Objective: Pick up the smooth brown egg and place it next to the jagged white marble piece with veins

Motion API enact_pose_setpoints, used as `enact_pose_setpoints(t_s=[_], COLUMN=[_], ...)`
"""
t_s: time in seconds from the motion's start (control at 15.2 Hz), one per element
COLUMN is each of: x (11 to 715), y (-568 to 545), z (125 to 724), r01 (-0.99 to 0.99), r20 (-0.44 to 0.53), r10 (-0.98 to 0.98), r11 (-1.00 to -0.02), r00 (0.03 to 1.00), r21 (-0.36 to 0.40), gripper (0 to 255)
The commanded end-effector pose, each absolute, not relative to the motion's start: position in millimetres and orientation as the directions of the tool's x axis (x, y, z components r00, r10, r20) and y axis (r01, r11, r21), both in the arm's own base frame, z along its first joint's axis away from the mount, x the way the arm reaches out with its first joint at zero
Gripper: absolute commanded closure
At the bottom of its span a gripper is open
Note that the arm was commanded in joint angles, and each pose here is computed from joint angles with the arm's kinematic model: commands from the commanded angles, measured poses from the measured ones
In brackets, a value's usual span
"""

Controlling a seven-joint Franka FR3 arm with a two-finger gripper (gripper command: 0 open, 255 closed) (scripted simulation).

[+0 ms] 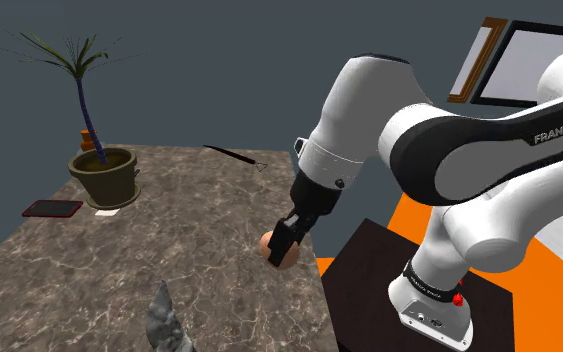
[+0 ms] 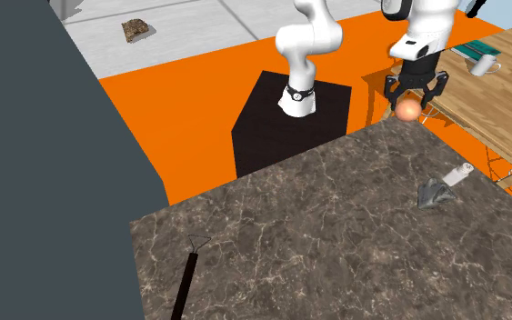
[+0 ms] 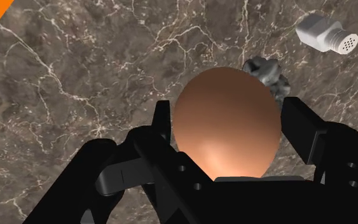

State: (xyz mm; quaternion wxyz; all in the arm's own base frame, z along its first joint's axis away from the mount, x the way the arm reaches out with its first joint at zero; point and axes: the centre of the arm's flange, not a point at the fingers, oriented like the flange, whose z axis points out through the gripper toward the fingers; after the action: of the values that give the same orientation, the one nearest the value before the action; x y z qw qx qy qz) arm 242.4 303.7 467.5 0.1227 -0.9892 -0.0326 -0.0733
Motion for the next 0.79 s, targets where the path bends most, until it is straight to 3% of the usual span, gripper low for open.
enact_pose_setpoints(t_s=[0.0,0.73], x=[227.9,225.4], y=[326.6,329.7], z=[467.1,414.3], r01=[0.081,0.081], r20=[0.152,0.152], r10=[0.045,0.045], r11=[-0.968,-0.968], r00=[0.987,0.987], r21=[-0.239,-0.239], gripper=[255,255])
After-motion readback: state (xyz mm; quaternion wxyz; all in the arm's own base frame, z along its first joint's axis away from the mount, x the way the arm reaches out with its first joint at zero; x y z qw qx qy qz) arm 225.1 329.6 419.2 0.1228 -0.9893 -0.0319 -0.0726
